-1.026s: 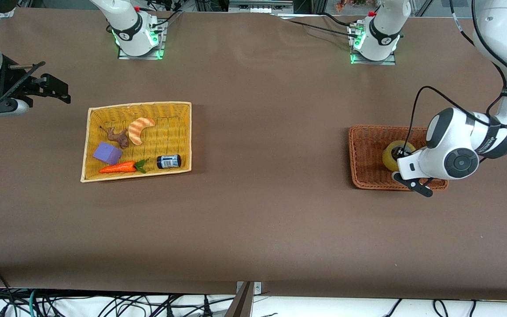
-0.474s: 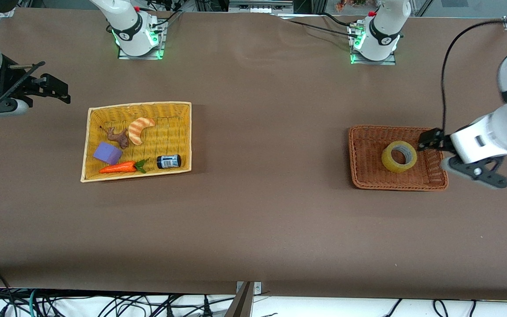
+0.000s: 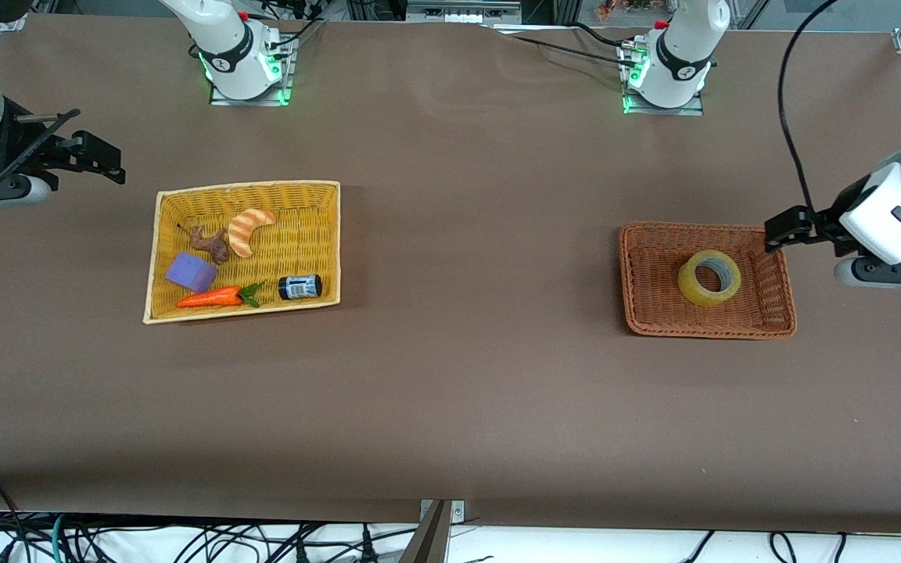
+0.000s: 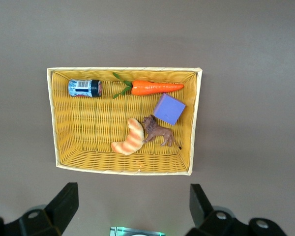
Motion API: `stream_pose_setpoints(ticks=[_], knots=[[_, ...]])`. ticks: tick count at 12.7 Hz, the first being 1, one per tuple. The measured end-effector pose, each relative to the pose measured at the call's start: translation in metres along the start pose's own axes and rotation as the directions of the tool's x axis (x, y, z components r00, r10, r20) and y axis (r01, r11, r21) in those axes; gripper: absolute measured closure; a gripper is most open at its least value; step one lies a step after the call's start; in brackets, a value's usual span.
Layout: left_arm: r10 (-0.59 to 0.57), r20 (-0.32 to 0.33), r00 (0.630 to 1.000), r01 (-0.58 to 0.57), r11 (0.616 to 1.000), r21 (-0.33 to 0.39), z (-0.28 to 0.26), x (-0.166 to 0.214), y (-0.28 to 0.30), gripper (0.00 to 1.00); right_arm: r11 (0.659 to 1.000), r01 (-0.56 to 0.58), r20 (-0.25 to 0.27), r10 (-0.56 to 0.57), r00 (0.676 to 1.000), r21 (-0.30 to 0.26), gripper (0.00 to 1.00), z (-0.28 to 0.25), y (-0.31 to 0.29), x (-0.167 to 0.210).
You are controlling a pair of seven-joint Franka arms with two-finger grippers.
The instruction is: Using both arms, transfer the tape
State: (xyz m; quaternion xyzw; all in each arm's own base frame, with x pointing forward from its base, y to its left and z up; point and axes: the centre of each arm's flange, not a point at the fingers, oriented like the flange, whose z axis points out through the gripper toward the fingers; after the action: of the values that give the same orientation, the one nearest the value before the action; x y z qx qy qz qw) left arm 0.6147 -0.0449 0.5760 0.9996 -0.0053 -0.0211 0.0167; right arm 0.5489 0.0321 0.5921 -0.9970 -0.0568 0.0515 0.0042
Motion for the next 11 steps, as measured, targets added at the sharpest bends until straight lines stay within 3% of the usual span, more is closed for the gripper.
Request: stream_pose_setpoints(ticks=[3,11], knots=[[-0.034,-0.069,0.997,0.032,0.999,-0.021,0.013,-0.026,-0.025,0.0,1.0,0.0,0.0,0.0,1.0,0.0,0.0,0.0,0.0,0.0],[-0.014,-0.046,0.999,0.014,1.0,-0.006,0.013,-0.046,-0.021,0.0,0.999,-0.036,0.0,0.036,0.999,0.005,0.0,0.0,0.02,-0.001]])
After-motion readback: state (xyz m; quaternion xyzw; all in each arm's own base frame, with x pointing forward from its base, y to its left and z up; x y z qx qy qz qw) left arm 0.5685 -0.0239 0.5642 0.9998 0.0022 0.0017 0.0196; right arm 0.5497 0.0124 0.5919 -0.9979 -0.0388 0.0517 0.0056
